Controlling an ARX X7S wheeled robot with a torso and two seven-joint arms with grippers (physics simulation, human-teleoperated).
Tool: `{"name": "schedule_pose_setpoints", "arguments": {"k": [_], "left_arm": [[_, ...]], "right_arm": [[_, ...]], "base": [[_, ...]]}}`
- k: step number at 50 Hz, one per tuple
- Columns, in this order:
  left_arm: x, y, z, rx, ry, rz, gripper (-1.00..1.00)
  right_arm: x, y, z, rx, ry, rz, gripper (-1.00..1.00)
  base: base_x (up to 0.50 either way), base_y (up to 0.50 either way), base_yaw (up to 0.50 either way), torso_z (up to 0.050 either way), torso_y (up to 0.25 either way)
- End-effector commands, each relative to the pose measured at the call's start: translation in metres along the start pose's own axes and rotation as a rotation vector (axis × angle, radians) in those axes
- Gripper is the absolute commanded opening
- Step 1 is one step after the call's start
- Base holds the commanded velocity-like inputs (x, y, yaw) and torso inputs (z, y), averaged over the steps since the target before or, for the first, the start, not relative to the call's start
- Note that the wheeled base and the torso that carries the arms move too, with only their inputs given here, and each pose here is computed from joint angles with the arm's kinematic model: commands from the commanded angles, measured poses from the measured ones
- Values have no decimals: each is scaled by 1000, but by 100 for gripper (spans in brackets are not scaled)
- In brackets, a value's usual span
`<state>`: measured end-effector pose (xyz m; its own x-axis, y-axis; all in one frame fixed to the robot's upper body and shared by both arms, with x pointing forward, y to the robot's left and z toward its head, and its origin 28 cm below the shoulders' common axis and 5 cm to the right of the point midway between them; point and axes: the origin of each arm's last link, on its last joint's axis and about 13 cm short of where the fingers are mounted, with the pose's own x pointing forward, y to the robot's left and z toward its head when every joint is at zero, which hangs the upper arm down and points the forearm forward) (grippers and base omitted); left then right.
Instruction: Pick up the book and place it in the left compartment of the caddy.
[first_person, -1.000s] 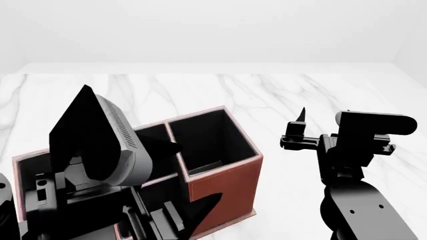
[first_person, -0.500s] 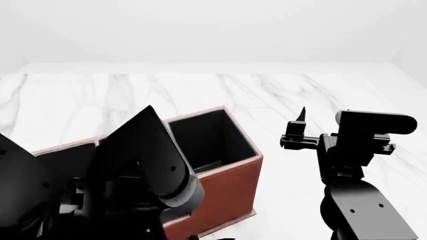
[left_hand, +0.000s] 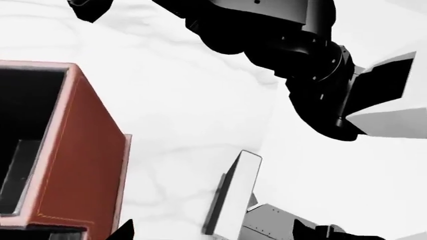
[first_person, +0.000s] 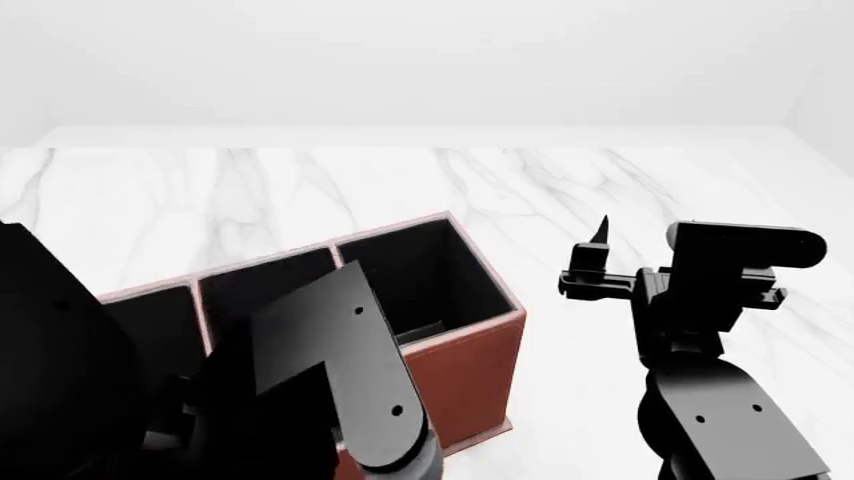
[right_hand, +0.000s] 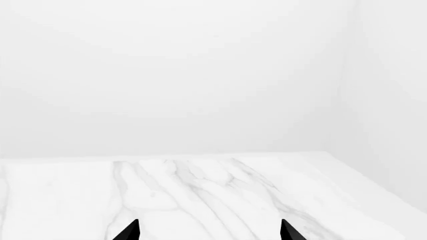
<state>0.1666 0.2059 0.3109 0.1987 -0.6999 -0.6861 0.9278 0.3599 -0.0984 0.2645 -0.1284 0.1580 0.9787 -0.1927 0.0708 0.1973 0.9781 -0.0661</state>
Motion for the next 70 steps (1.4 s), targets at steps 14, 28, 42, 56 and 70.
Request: {"name": "schedule_pose_setpoints", "arguments": {"k": [14, 28, 42, 56, 70], "left_arm": [[18, 7, 20, 83, 96, -69, 100], [38, 13, 19, 99, 126, -137, 100], [57, 19, 16, 104, 149, -208, 100], [70, 25, 11, 101, 150, -256, 100], [88, 33, 7, 91, 179, -315, 100]], "right_arm": [[2, 0, 1, 5, 3, 2, 100], [1, 0, -1, 9, 6, 3, 100], [1, -1, -4, 11, 12, 1, 100], [0, -2, -3, 16, 11, 3, 100], [1, -2, -2, 22, 11, 2, 100]], "base": [[0, 0, 0, 0, 0], [0, 0, 0, 0, 0], [0, 0, 0, 0, 0], [0, 0, 0, 0, 0], [0, 0, 0, 0, 0]]}}
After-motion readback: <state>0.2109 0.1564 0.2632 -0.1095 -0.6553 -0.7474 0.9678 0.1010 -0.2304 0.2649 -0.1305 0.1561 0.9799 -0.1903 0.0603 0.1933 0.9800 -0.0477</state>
